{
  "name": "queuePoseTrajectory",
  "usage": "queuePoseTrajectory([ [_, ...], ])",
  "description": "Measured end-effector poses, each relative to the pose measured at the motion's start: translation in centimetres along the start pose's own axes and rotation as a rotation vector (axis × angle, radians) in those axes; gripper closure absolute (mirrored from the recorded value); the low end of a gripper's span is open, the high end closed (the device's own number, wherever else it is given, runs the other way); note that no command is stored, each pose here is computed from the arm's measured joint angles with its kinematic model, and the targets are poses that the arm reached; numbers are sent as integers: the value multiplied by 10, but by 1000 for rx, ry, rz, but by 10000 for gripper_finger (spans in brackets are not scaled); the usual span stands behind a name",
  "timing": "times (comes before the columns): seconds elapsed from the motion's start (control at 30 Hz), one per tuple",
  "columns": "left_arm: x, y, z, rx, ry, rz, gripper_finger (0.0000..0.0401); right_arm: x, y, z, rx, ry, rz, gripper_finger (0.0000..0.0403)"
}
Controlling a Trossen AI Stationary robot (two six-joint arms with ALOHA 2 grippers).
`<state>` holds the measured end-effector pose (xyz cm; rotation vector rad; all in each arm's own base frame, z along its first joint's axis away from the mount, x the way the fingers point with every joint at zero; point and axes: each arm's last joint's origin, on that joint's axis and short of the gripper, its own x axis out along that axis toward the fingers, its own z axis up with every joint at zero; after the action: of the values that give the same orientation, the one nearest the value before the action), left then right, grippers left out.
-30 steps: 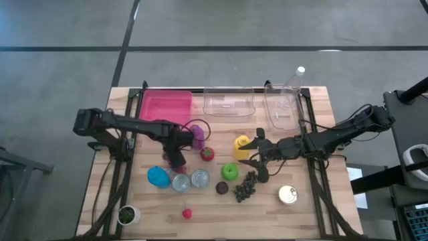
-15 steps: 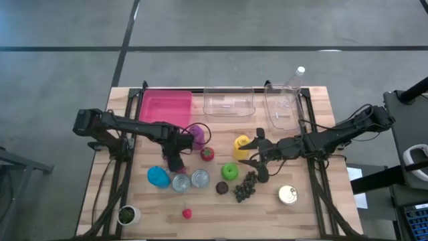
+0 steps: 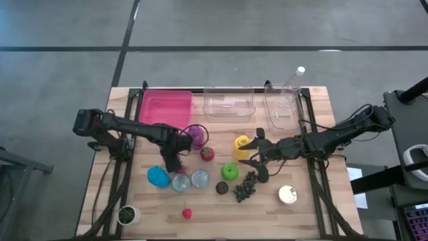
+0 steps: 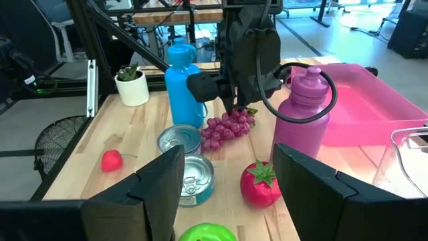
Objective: Pick & Place Food Item
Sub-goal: Put the red grapes into the red transparent bin
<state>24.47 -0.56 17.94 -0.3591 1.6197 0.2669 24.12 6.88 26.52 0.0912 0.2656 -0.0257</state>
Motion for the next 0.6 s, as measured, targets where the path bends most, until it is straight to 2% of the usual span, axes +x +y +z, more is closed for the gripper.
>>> queuePoseTrajectory([
  [0.6,13,2,-2,-6,-19,-8,283,0,0,0,0,0,0,179],
])
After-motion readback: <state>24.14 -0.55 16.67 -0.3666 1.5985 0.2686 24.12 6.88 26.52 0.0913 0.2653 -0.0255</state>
